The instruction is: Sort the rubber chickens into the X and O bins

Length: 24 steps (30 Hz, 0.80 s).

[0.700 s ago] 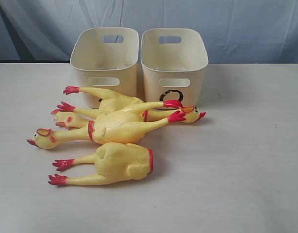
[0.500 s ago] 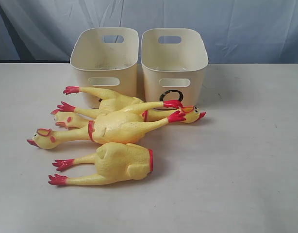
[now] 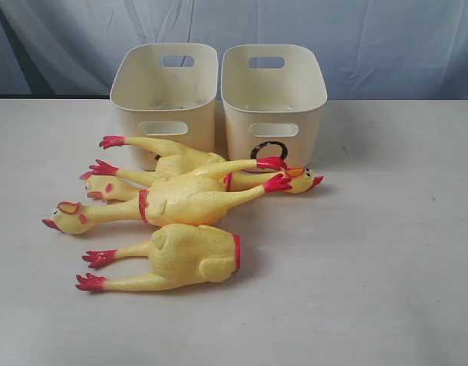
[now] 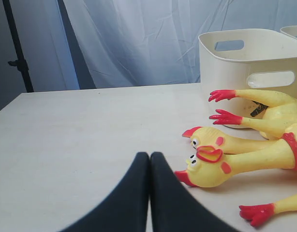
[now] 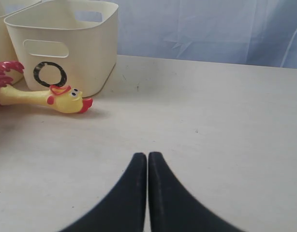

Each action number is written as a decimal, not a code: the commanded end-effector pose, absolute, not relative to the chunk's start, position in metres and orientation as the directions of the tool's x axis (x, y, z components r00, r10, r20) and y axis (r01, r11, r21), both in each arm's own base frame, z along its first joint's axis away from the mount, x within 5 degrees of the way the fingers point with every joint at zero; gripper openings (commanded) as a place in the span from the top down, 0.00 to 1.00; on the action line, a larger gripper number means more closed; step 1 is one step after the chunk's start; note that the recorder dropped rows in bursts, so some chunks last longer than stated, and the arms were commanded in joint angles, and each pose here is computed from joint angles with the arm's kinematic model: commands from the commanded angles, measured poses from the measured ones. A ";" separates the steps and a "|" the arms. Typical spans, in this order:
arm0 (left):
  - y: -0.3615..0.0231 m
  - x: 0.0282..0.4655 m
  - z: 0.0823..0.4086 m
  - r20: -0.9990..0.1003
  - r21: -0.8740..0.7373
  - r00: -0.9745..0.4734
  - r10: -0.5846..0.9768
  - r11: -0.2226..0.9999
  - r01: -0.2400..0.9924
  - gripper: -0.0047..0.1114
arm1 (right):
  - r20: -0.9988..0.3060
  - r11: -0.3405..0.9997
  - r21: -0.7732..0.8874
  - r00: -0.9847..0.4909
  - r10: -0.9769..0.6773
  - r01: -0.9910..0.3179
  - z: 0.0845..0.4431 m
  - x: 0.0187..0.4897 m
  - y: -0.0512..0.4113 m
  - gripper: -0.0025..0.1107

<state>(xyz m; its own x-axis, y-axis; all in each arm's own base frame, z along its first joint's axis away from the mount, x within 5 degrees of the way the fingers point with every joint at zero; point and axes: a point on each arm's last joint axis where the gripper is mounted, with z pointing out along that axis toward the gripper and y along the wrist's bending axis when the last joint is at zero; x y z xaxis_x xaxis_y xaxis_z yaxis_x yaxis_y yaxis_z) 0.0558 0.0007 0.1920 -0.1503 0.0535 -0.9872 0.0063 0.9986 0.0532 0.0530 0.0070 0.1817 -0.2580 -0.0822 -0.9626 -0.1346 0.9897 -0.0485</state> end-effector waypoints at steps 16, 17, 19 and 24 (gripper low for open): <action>0.000 0.056 0.192 -0.988 0.053 -0.143 0.055 0.998 0.013 0.96 | -0.965 0.989 -0.055 -0.246 -0.087 -0.136 0.182 0.053 0.007 0.96; 0.000 0.056 0.192 -0.988 0.053 -0.143 0.055 0.998 0.013 0.96 | -0.965 0.989 -0.055 -0.246 -0.087 -0.136 0.182 0.053 0.007 0.96; 0.000 0.056 0.192 -0.988 0.053 -0.143 0.055 0.998 0.013 0.96 | -0.965 0.989 -0.055 -0.246 -0.087 -0.136 0.182 0.053 0.007 0.96; 0.000 0.056 0.192 -0.988 0.053 -0.143 0.055 0.998 0.013 0.96 | -0.966 0.989 -0.054 -0.243 -0.086 -0.135 0.182 0.053 0.007 0.96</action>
<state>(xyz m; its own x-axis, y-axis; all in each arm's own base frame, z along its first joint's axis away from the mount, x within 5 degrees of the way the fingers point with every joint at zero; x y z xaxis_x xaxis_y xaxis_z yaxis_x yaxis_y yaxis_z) 0.0558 0.0007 0.1920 -0.1503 0.0535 -0.9872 0.0063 0.9986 0.0532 0.0530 0.0070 0.1817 -0.2580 -0.0822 -0.9626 -0.1346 0.9897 -0.0485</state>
